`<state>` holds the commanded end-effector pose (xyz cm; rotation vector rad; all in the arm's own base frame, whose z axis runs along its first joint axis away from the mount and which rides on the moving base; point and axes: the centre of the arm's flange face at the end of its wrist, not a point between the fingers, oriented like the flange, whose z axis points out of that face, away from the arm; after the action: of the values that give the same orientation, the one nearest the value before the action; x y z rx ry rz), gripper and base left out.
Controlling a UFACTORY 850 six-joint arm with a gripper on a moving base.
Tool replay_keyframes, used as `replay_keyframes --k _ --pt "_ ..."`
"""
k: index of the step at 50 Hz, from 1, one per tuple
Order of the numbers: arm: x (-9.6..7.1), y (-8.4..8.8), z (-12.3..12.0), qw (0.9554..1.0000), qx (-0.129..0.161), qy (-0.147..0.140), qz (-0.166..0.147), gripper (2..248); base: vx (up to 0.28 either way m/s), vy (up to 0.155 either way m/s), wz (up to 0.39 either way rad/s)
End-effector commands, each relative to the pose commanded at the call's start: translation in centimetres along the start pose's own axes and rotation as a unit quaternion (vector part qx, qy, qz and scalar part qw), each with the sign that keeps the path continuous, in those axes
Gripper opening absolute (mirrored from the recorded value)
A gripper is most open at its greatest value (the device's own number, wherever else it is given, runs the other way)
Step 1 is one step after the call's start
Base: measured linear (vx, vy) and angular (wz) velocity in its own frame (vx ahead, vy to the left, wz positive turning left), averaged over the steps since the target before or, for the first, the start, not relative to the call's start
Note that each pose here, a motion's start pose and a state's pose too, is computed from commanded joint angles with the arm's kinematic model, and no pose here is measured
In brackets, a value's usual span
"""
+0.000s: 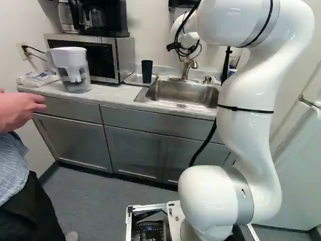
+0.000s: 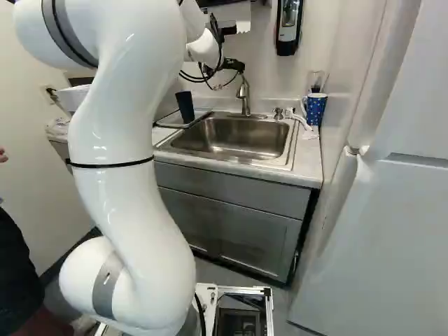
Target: Rinse the cup and place it in the tray
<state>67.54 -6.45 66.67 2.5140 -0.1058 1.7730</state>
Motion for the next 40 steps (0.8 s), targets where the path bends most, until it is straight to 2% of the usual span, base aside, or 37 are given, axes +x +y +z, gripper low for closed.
replay_keyframes --k 40 --pt "0.2 0.0 -0.09 1.0 0.0 0.003 0.0 247 0.0 0.0 0.0"
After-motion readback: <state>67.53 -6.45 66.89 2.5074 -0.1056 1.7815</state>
